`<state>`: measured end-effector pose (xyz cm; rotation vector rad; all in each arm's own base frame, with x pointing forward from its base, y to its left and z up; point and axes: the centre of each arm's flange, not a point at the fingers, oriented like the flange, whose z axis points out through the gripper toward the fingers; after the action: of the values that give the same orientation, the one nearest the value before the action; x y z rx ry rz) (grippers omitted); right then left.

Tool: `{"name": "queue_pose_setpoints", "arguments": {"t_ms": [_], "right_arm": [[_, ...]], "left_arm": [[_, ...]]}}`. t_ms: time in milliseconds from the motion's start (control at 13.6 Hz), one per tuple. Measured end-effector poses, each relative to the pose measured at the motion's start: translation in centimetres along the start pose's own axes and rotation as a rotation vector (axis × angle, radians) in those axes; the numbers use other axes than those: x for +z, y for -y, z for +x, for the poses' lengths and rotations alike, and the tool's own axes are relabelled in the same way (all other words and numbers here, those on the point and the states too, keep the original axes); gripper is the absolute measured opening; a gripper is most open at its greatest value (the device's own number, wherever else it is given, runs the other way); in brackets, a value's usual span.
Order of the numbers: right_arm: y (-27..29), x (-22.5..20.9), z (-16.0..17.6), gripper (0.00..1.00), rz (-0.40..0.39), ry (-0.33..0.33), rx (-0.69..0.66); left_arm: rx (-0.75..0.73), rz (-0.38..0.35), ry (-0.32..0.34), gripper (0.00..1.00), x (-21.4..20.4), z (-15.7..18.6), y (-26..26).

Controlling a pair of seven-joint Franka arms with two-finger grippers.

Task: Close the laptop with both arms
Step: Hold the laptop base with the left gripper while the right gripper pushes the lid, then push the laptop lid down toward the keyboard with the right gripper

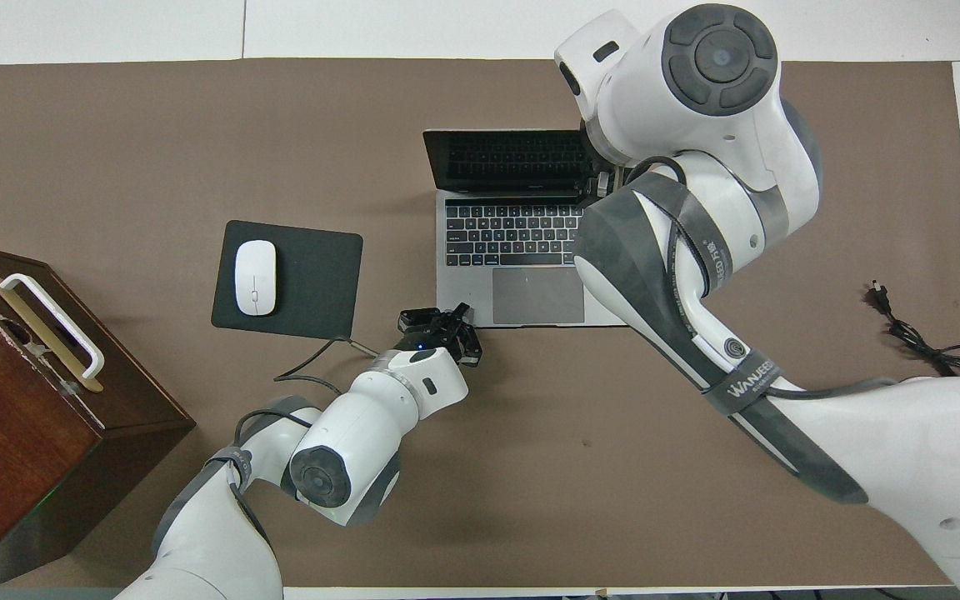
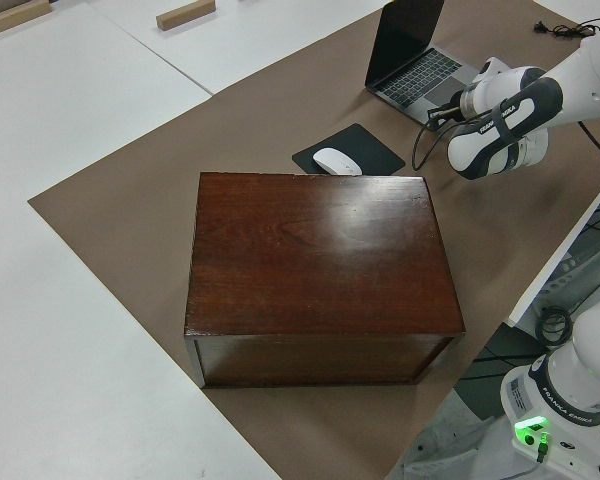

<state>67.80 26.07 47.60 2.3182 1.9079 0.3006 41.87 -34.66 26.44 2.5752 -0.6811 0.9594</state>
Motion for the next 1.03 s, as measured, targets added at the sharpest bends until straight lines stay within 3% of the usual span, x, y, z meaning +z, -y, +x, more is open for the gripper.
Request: {"name": "queue_pose_setpoints", "arguments": {"t_ms": [1027], "right_arm": [[1.6,2.2,2.2,1.00,0.052,-0.028,-0.013]], "left_arm": [[0.085,-0.020,-0.005,0.01,-0.1,-0.3,0.4]]}}
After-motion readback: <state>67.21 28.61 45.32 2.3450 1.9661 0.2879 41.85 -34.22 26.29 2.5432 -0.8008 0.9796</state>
